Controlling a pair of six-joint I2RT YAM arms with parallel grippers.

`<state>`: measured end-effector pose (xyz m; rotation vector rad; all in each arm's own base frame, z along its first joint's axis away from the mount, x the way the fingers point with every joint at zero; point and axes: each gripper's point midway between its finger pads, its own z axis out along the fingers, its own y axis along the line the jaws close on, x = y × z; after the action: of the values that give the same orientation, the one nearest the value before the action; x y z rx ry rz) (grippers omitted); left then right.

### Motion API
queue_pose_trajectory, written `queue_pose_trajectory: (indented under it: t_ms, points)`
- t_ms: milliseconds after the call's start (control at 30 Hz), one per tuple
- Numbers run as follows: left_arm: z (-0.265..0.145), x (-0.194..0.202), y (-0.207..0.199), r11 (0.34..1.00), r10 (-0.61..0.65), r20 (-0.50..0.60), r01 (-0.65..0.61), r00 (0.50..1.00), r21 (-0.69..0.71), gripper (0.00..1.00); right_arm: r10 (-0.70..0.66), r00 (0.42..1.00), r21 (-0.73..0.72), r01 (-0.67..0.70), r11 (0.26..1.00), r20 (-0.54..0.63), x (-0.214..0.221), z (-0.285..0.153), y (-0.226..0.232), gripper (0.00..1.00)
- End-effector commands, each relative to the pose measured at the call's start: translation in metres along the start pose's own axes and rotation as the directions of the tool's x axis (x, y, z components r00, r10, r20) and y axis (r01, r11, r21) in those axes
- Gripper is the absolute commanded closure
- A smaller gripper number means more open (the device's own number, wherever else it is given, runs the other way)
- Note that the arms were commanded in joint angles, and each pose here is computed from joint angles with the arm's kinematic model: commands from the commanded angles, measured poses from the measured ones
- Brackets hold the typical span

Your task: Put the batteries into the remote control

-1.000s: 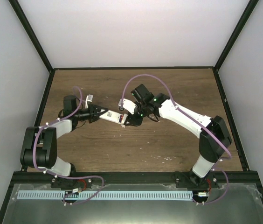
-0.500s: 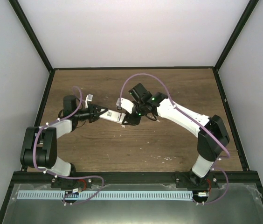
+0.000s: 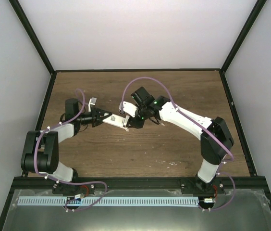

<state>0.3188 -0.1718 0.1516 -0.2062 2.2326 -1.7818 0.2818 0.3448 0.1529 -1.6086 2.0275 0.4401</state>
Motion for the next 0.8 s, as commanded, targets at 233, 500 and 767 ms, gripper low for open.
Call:
queue_pose_trajectory:
  t_ms: [233,500,767]
  points:
    - [-0.002,0.005,-0.005,0.999,0.023,-0.025,-0.022,0.999,0.023,1.0,-0.062,0.998,-0.006,0.062,0.998,-0.001,-0.014,0.011,0.007,0.62]
    - [-0.002,0.005,-0.005,0.999,0.021,-0.025,-0.021,0.999,0.024,1.0,-0.063,0.998,-0.005,0.063,0.998,-0.006,-0.014,0.014,0.007,0.62]
    - [-0.002,0.007,-0.007,0.999,0.025,-0.032,-0.024,0.999,0.034,1.0,-0.061,0.998,-0.004,0.061,0.998,-0.013,-0.013,0.019,0.005,0.6]
